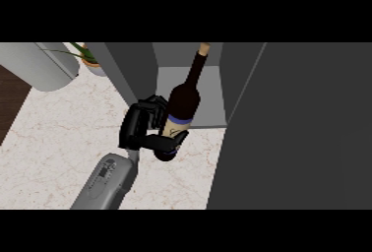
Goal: Pick up the wine, place it into the cabinet and close the cabinet
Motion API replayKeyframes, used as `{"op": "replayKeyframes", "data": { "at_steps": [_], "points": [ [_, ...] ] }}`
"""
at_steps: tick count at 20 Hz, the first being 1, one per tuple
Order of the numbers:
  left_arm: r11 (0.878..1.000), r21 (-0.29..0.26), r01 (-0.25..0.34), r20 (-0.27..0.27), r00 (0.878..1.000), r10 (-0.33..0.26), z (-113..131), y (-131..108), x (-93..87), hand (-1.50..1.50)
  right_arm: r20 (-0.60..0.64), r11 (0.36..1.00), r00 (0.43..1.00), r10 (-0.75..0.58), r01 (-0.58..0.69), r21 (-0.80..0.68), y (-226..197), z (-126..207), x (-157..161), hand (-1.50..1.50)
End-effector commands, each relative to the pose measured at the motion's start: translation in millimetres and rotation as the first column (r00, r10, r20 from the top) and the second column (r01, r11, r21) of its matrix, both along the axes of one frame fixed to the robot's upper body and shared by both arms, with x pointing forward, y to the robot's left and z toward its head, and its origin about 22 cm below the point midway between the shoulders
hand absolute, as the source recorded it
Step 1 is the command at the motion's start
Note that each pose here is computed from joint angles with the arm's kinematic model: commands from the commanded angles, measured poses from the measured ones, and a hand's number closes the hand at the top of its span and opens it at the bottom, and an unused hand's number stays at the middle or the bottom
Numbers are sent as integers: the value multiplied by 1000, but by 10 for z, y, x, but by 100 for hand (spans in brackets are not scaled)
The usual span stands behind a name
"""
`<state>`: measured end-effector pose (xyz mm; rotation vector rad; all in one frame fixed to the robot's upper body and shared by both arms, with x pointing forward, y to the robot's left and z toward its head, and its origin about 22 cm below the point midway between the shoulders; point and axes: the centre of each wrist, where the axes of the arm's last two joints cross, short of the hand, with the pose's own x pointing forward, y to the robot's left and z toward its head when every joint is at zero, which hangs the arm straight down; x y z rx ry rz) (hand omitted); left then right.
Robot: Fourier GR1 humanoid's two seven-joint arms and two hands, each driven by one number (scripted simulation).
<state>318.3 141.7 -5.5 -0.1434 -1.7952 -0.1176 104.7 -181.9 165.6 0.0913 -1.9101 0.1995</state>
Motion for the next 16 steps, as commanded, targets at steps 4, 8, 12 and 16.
{"op": "replayKeyframes", "data": {
  "at_steps": [4, 8, 12, 16],
  "points": [
    [999, -4, 33, -12, 999, -33, 83, -263, 224, 150, 23, 993, 999, 49, -51, 108, -41, 177, -143, -150],
    [1000, 0, 4, -7, 1000, -4, 68, -283, 266, 150, 19, 989, 996, 81, -83, 124, -78, 345, -364, -150],
    [1000, -17, -19, -15, 1000, 19, 119, -316, 387, 150, 32, 991, 997, 68, -71, 112, -28, 219, -300, -150],
    [999, -9, -52, -26, 998, 51, 118, -363, 393, 150, 34, 988, 995, 96, -100, 118, -84, 272, -262, -150]
  ]
}}
